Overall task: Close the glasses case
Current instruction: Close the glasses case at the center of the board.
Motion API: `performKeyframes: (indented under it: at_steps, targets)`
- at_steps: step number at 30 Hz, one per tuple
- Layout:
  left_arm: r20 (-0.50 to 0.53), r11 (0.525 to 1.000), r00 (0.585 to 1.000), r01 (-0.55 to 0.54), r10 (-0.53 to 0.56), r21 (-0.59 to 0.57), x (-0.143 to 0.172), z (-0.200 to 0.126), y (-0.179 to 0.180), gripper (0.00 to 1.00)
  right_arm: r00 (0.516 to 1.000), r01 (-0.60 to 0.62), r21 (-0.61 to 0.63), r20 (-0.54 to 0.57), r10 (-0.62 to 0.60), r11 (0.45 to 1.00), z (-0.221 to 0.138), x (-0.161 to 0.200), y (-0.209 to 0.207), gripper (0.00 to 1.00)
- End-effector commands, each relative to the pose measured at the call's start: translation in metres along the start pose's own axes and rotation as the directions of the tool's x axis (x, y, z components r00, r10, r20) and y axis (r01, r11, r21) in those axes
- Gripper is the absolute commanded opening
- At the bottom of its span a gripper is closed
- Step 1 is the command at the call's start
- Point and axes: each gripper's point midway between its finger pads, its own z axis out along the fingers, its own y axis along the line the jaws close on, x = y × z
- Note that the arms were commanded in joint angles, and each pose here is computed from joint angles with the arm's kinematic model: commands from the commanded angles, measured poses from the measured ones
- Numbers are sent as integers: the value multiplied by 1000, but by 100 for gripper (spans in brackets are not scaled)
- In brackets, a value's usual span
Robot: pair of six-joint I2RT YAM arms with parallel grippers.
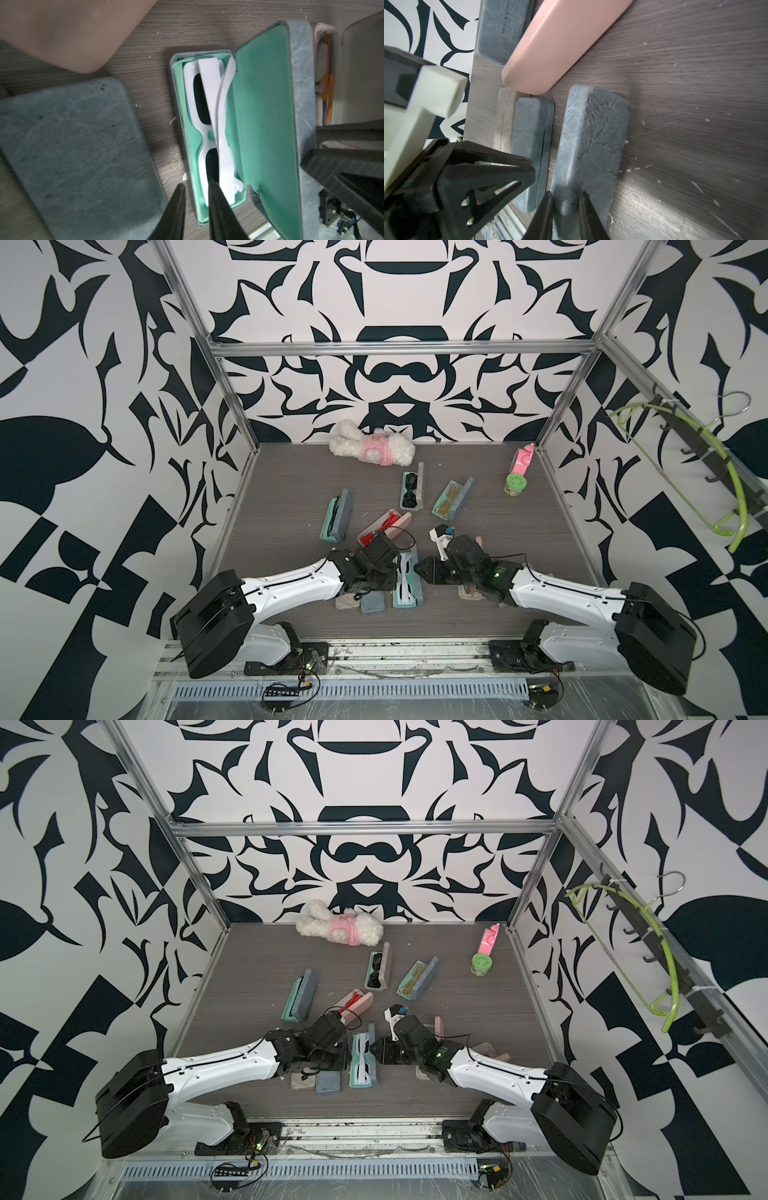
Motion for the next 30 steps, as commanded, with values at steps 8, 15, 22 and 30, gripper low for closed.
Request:
performKeyframes:
  at_steps: [8, 15, 22, 30]
  targets:
    - [-13, 1000, 1000, 7, -7, -2, 3, 2, 3, 24, 1000, -11, 36, -27, 12, 999, 5, 9, -13, 24]
    - [-16, 1000, 1000, 7, -8, -3, 4, 3, 4, 24, 1000, -9, 32, -30, 10, 999, 6, 8, -11, 23]
    - [-17, 1000, 1000, 13, -13, -2, 5, 3, 4, 22, 999, -2, 39, -38, 3, 999, 9, 7, -11, 22]
    - [-2, 1000, 1000, 22, -22, 2, 3, -1, 5, 22, 999, 1, 37, -45, 1, 999, 11, 6, -9, 22]
